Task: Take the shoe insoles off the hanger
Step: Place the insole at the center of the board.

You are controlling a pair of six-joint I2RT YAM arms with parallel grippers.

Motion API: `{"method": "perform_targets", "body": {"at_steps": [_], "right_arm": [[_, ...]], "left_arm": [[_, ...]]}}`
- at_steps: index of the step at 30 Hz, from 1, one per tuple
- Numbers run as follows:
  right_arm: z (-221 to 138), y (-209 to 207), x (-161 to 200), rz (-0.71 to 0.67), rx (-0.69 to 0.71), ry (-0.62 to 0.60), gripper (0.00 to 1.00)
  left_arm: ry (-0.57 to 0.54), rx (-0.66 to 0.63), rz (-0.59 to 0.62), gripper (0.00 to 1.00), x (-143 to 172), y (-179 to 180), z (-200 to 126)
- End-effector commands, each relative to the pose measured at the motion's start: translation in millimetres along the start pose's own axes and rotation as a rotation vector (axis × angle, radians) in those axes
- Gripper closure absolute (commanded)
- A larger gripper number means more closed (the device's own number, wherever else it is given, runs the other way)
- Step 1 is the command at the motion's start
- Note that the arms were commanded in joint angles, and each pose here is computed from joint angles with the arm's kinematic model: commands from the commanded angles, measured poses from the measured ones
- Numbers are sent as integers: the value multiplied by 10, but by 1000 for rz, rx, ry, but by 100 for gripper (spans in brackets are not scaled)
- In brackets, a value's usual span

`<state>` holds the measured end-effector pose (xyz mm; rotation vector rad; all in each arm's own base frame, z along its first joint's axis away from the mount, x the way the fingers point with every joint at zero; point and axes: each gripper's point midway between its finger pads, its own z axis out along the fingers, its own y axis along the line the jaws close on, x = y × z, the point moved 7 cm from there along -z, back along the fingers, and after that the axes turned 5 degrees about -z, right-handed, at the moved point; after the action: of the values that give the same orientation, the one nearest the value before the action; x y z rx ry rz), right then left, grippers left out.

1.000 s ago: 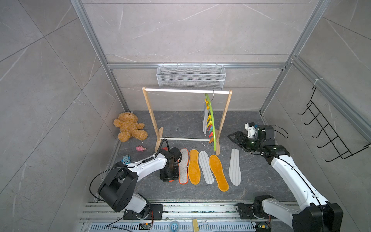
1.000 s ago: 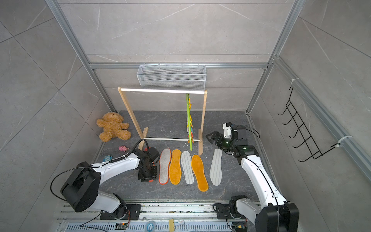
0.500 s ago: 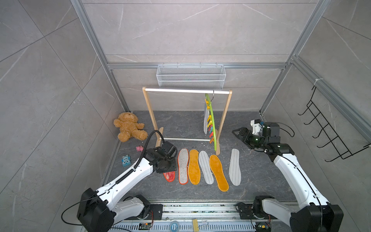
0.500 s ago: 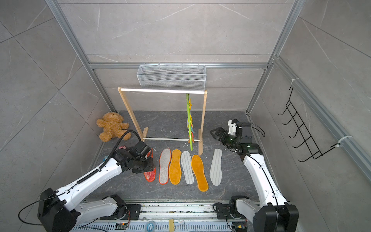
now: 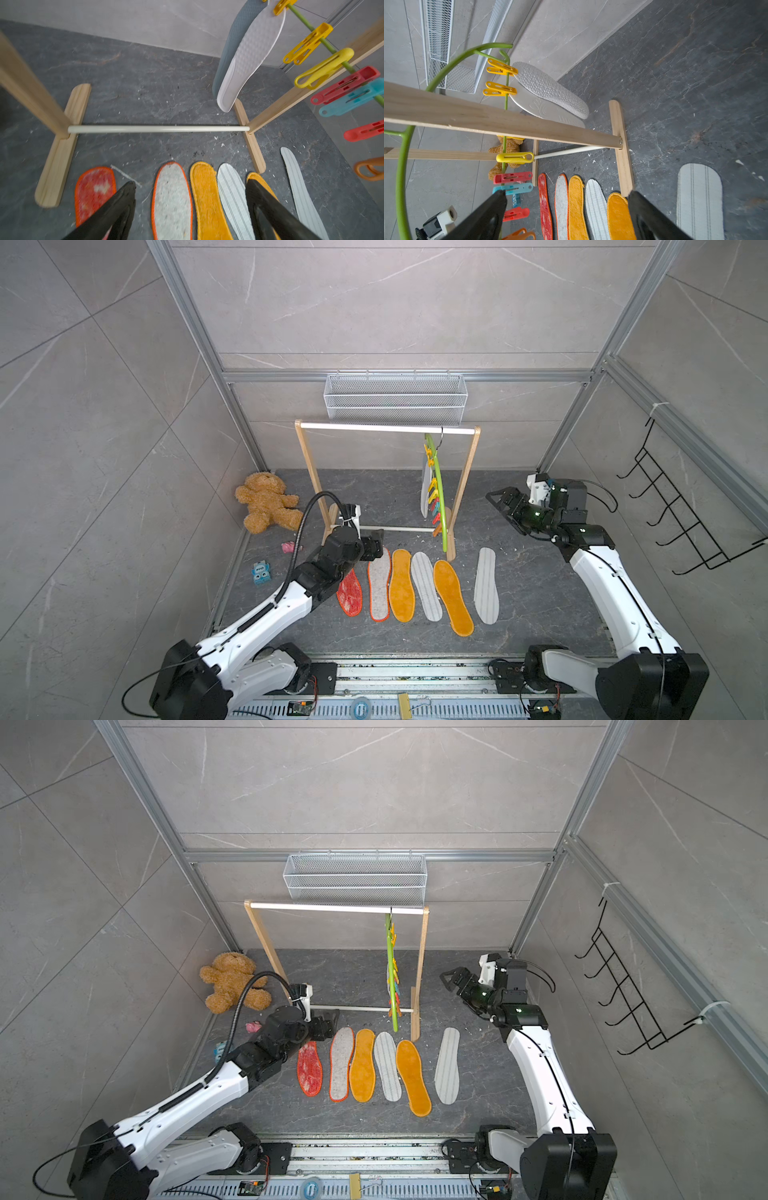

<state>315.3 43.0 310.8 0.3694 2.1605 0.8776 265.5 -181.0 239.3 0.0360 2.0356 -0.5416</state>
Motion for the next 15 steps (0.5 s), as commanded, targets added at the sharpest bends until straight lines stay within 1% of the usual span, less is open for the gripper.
{"method": "perform_targets", "body": {"at_steps": [1,4,9,12,15], "right_arm": [[15,10,-141,24,2,-31,6],[68,-60,-189,64,1,-29,5],[148,-162,-221,119,-6,-12,6],[157,-202,-214,132,-4,-5,6],[126,-220,-209,137,2,-8,6]], "left_arm": [[-164,127,83,15,-309,-287,258],[-138,177,88,19,-194,-369,603],[-140,201,37,27,45,-390,1119],[-135,214,16,30,166,-450,1360],[-129,225,23,31,290,-547,1514]]}}
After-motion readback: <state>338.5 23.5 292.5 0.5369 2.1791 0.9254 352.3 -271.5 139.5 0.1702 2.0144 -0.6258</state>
